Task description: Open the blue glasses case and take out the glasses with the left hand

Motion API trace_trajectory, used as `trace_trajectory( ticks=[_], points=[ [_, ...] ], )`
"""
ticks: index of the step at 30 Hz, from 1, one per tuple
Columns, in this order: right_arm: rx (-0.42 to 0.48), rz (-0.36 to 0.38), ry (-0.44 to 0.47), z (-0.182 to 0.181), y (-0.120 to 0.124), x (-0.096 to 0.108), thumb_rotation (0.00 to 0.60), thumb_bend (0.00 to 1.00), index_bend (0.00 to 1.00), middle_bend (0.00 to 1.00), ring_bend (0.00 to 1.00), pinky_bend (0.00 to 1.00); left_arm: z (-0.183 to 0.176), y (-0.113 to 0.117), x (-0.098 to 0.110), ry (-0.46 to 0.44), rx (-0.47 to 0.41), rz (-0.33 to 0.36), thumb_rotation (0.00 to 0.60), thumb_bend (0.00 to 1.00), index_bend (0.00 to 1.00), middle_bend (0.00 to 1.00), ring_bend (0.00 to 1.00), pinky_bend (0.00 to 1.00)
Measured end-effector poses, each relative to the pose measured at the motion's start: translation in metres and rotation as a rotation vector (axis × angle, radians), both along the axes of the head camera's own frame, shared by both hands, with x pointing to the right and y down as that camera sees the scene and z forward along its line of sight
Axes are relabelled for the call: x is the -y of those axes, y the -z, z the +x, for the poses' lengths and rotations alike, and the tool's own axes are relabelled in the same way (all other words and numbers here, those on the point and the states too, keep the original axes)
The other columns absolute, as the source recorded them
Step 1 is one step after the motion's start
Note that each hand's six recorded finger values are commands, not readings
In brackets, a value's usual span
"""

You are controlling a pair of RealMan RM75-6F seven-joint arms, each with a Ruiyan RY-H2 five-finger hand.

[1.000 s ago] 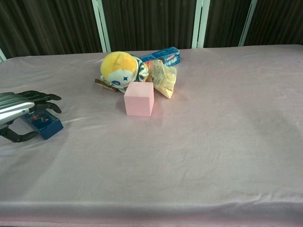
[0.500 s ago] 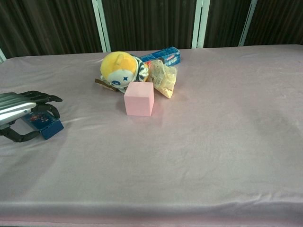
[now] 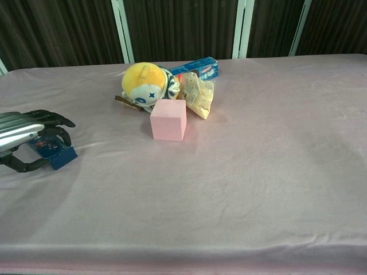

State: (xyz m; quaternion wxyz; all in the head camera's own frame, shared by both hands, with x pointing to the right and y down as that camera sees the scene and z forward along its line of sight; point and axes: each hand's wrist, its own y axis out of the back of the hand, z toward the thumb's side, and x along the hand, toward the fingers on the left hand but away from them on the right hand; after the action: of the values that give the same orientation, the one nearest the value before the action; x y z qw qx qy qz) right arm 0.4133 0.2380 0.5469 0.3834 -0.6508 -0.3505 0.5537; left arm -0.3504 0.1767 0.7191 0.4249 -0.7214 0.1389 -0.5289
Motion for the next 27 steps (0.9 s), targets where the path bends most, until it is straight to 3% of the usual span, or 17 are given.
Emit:
trace_trajectory(
  ticks=[21, 27],
  points=[
    [-0.003, -0.001, -0.002, 0.0004, -0.0001, 0.0003, 0.6, 0.19, 0.0, 0.0, 0.0, 0.03, 0.0037, 0.0039, 0.0001, -0.014, 0.006, 0.012, 0.6, 0.43, 0.28, 0.11, 0.0, 0.01],
    [-0.003, -0.003, -0.001, 0.0005, -0.0003, 0.0002, 0.6, 0.19, 0.0, 0.0, 0.0, 0.03, 0.006, 0.0053, 0.0003, -0.014, 0.0, 0.019, 0.6, 0.5, 0.31, 0.12, 0.0, 0.01]
  ],
)
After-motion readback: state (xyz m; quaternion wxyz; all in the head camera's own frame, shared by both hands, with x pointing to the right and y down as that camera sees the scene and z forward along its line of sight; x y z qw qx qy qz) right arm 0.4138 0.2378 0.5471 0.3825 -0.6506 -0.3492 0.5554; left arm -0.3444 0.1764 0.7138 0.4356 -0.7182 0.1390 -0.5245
